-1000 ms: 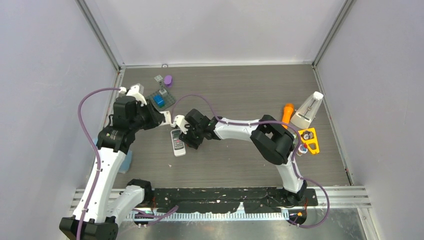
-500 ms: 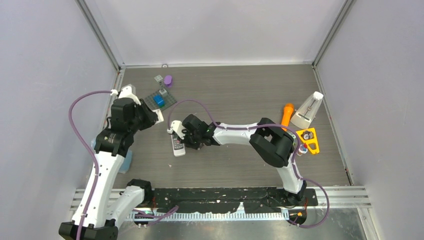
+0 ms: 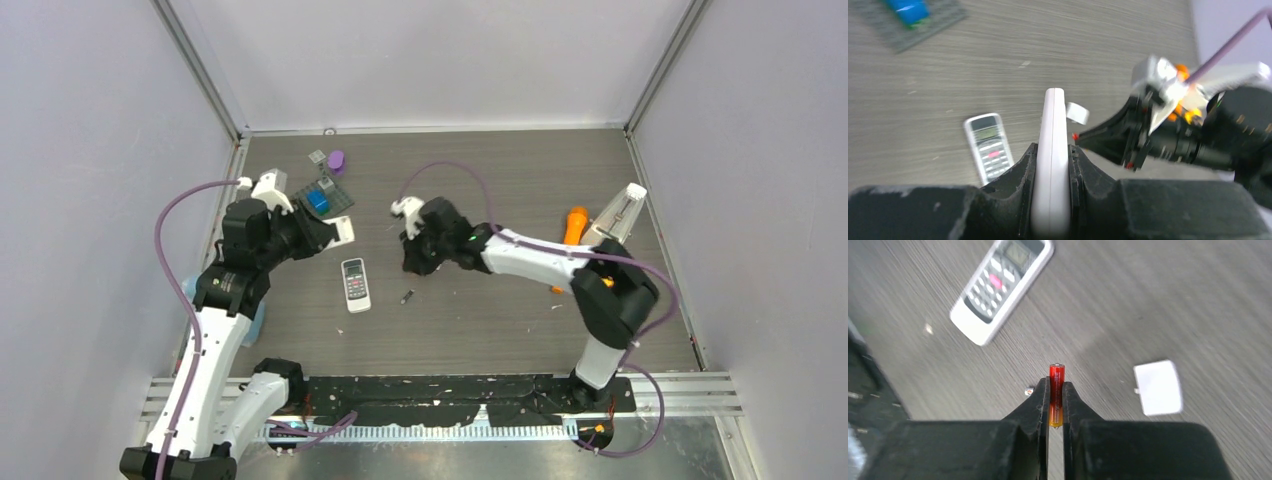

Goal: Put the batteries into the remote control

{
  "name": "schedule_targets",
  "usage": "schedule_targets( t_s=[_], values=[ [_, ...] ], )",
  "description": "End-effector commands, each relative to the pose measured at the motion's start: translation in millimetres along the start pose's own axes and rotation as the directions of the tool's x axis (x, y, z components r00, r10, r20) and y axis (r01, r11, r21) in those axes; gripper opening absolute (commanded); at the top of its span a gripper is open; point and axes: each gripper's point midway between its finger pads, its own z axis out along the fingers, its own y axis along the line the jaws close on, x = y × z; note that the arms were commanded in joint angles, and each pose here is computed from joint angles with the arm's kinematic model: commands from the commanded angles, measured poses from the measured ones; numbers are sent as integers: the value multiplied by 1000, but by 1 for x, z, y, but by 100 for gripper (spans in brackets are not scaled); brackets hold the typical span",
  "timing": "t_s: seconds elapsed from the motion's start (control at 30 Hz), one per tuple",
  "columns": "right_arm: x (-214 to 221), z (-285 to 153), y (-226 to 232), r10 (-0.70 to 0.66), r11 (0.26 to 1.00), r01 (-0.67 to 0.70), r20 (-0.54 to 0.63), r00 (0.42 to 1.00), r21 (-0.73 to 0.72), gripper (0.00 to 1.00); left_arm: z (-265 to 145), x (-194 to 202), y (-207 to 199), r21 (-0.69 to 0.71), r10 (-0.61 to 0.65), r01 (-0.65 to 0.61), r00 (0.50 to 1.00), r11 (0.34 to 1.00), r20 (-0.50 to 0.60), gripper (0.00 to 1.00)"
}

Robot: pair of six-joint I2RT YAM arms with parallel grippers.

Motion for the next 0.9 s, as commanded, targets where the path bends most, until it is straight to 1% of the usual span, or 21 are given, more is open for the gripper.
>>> schedule_targets(
  t_s=[0.0, 0.03, 0.07, 0.1, 0.13, 0.17, 0.23, 0.27, 0.3, 0.33, 0.4, 0.43, 0.47, 0.53, 0.63, 0.77, 0.87],
  values=[
    [-78, -71, 1, 270, 962, -248, 284, 920, -112, 5, -15, -8, -75, 430, 92, -106, 994, 897, 53, 0],
    [-91, -91, 4, 329, 944, -294, 342, 880, -149, 5, -20, -8, -85, 488, 97, -116, 993, 865, 64, 0],
    [-98, -103, -2, 364, 931, -325, 373, 854, -165, 5, -25, -7, -94, 539, 99, -119, 993, 834, 65, 0],
    [-110, -123, 3, 408, 913, -350, 425, 808, -211, 5, -30, -7, -102, 586, 101, -125, 992, 801, 74, 0],
    [-111, -131, 2, 433, 901, -365, 444, 784, -234, 5, -36, -7, -110, 630, 102, -131, 991, 765, 83, 0],
    [-129, -155, 9, 465, 884, -363, 497, 733, -294, 5, -41, -7, -116, 664, 96, -127, 992, 737, 84, 0],
    [-146, -185, 20, 518, 853, -357, 537, 667, -380, 5, -49, -9, -126, 712, 77, -112, 994, 693, 81, 0],
    [-154, -196, 23, 531, 844, -347, 552, 642, -408, 5, -53, -13, -131, 728, 61, -105, 994, 678, 86, 0],
    [-161, -211, 29, 572, 817, -356, 553, 607, -454, 5, -55, -16, -134, 735, 41, -84, 996, 673, 76, 0],
    [-169, -225, 33, 582, 809, -339, 571, 579, -480, 5, -56, -18, -136, 740, 21, -61, 998, 670, 63, 0],
    [-178, -241, 38, 673, 736, -382, 538, 508, -560, 5, -57, -22, -139, 744, -21, -8, 999, 668, 30, 0],
    [-181, -246, 40, 690, 719, -381, 531, 492, -581, 5, -57, -23, -140, 748, -39, 16, 999, 664, 13, 0],
    [-187, -254, 43, 720, 688, -378, 515, 465, -620, 5, -56, -24, -142, 753, -52, 36, 999, 657, -2, 0],
    [-194, -261, 47, 746, 657, -372, 497, 443, -656, 5, -58, -26, -146, 771, -79, 66, 997, 634, -20, 0],
    [-200, -268, 50, 754, 647, -359, 495, 432, -672, 5, -61, -29, -150, 793, -114, 101, 993, 600, -40, 0],
    [-205, -274, 54, 721, 683, -324, 531, 446, -655, 5, -65, -31, -153, 811, -151, 136, 987, 569, -60, 0],
    [-208, -278, 61, 663, 738, -280, 583, 470, -614, 5, -67, -32, -154, 816, -174, 156, 982, 557, -69, 0]
  ],
)
